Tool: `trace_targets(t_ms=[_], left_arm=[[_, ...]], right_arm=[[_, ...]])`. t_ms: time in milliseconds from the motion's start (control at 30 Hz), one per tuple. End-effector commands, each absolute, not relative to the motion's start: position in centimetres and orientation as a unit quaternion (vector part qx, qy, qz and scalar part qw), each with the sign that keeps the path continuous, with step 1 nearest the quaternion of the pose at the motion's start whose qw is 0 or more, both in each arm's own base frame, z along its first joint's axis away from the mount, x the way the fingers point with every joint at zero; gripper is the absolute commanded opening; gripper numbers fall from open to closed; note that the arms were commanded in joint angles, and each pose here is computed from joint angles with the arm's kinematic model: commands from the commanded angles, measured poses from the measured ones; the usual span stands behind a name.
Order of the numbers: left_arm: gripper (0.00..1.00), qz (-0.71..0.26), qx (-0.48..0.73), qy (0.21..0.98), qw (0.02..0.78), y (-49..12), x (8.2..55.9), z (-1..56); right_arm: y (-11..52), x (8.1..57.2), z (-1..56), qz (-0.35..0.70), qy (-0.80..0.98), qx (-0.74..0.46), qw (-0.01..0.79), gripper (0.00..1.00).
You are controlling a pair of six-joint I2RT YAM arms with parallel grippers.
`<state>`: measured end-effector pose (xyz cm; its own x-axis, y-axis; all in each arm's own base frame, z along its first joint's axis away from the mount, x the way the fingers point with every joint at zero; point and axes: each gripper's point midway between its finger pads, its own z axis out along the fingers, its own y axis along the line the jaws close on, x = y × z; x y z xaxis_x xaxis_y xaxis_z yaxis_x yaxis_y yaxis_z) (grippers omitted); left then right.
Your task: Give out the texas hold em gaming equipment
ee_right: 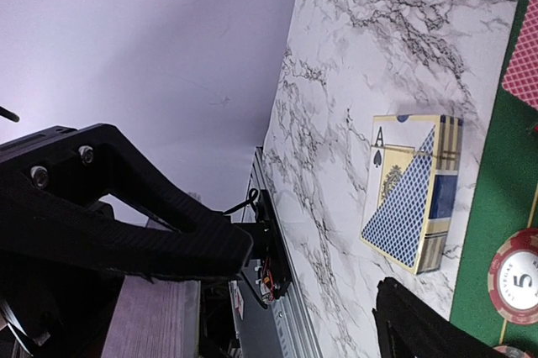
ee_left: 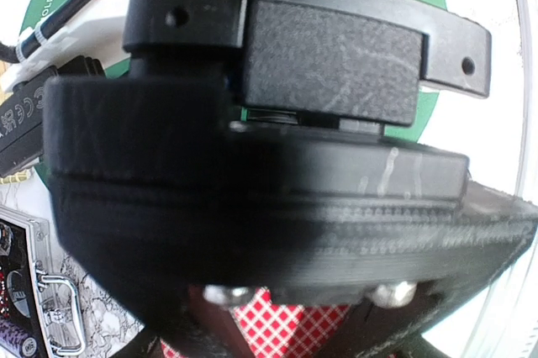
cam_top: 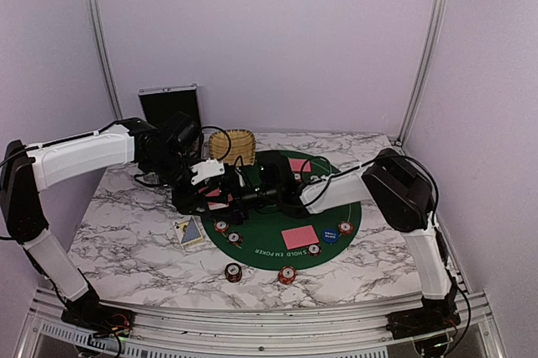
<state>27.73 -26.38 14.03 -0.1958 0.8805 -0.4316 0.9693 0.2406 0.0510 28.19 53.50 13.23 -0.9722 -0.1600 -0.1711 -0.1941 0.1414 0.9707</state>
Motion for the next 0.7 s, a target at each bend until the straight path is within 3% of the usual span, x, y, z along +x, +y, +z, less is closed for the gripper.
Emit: trace_targets(t_ms=[0,667], left_arm=[[0.15,-0.125,0.606,0.756,0.212,-26.6,27.4,16.2],[0.15,-0.120,0.606,0.757,0.211,-26.2,27.3,16.0]], right_arm=[[52.4,28.9,12.6,0.633,0.767,-0.102,0.025,0.88],[49.8,29.7,14.0,0.607,0.783,-0.113,0.068,0.63]])
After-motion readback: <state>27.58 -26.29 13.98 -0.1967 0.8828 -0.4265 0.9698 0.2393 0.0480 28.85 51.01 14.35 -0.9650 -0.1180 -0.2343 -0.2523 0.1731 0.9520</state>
